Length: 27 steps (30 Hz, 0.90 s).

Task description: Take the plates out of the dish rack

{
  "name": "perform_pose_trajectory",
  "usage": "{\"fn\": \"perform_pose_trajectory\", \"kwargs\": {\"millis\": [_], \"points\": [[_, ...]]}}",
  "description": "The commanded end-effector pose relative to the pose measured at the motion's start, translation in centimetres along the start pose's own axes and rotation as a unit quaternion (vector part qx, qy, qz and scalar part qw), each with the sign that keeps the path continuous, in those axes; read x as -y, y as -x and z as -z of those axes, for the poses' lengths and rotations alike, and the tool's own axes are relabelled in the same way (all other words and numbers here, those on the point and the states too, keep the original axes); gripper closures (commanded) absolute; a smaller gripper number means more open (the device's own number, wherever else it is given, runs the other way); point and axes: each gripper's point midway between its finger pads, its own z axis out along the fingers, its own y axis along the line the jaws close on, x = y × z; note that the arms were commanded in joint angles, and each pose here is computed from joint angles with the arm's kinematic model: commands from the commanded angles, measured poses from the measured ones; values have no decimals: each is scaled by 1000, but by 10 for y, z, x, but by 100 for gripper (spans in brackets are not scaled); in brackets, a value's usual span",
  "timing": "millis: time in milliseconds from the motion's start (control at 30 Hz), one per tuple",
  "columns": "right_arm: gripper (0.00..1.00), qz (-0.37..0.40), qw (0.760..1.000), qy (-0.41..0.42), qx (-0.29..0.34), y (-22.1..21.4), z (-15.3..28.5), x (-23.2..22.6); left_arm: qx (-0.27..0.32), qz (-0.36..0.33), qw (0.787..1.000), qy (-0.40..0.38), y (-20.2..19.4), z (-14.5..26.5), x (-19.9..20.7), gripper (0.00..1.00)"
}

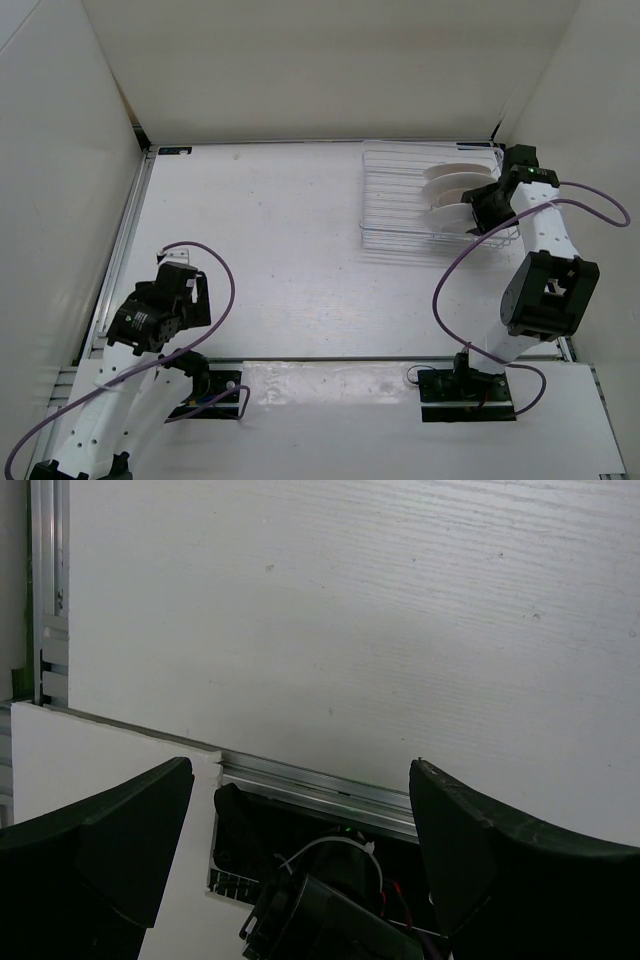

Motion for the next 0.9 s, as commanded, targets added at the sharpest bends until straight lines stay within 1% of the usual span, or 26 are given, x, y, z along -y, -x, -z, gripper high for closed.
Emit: {"fn": "perform_pose_trajectory", "kwargs": {"millis": [0,33,100,133,167,233,267,333,433,600,867], "points": [[36,19,1000,19,14,9,1,-6,10,0,1000,-4,7,6,-1,0],[45,21,999,22,16,10,3,-6,8,0,1000,-3,6,5,0,0],[59,19,999,29,2,6,4,-6,7,0,1000,-3,7,5,-1,0],[72,19,999,34,-2,3,4,-8,8,1,1000,-3,7,5,0,0],[77,15,999,34,-4,5,3,-7,6,-1,1000,-3,6,5,0,0],[84,11,999,33,-19,2,2,-7,6,-3,1000,-5,6,6,0,0],[93,7,999,37,-27,1,3,-8,8,-3,1000,-6,7,6,0,0],[100,-1,998,41,-46,-5,5,-9,7,-3,1000,-7,7,7,0,0],[100,-7,998,49,-49,-4,9,-13,7,-3,1000,-7,6,7,0,0],[100,-20,996,73,-37,4,25,-25,7,-5,1000,-12,7,7,2,0],[100,-71,992,93,-56,5,41,-42,-2,-14,1000,-16,6,3,6,0]]}}
